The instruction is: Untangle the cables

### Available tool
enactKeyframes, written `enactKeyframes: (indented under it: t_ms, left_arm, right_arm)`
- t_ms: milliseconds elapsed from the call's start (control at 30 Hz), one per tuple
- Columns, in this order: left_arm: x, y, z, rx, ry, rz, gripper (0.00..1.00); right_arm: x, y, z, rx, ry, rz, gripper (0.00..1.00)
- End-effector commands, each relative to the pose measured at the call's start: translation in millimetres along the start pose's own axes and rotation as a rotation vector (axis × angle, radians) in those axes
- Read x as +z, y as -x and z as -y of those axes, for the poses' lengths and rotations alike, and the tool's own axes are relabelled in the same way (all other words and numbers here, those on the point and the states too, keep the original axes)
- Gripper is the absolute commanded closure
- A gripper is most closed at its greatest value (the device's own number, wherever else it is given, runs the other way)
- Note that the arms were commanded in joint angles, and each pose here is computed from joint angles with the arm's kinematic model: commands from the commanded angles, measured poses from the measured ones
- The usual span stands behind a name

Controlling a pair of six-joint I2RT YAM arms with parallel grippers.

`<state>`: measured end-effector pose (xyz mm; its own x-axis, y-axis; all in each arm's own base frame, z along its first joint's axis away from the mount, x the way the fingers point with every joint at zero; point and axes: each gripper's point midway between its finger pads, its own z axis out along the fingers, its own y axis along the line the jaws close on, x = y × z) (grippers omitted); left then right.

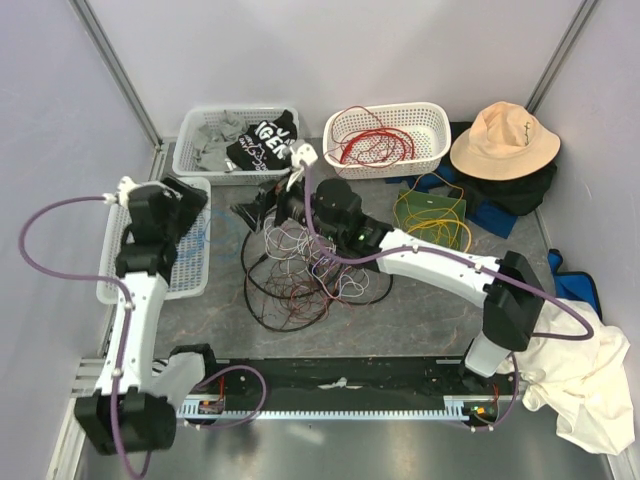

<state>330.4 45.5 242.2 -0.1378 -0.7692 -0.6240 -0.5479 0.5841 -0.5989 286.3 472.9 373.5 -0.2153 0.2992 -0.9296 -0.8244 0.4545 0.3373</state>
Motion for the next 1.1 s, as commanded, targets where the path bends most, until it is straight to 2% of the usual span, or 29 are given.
enactKeyframes:
  t_ms: [0,33,133,167,200,233,400,433,500,533,767,1067]
  left_arm:
    - [-23,-42,57,0.120,-0.295,-0.002,0.00]
    - [-30,-65,67,0.167,-0.321,-0.039,0.00]
    - [-26,-93,70,0.252,-0.269,-0.026,0.00]
    - [-16,-95,61,0.281,-0.195,0.013,0.00]
    - [-14,-99,60,0.317,-0.173,0.025,0.00]
    - [-14,-109,61,0.358,-0.157,0.019,0.00]
    - [17,-117,32,0.506,0.102,0.054,0.00]
    - [18,-112,36,0.520,0.122,0.070,0.00]
    - [23,-108,28,0.580,0.182,0.087,0.00]
    - [24,-106,31,0.590,0.183,0.094,0.01]
    - [34,-106,35,0.650,0.209,0.101,0.04]
    - [62,-141,14,0.705,0.273,0.015,0.20]
  right_arm:
    - [-17,-44,30,-0.005,-0.105,-0.072,0.02]
    - [-21,-49,33,-0.003,-0.111,-0.081,0.02]
    - [-39,-59,38,0.008,-0.129,-0.096,0.02]
    - [-46,-53,36,0.008,-0.131,-0.083,0.02]
    - [-55,-65,42,0.006,-0.146,-0.106,0.02]
    - [-62,-57,41,0.006,-0.151,-0.089,0.02]
    - [-96,-67,51,0.028,-0.207,-0.098,0.02]
    - [-104,-56,48,0.036,-0.205,-0.070,0.02]
    - [-121,-65,53,0.050,-0.224,-0.084,0.02]
    - [-131,-51,47,0.069,-0.214,-0.049,0.02]
    - [-181,-62,53,0.100,-0.244,-0.055,0.02]
    - [-211,-49,59,0.065,-0.293,-0.038,0.02]
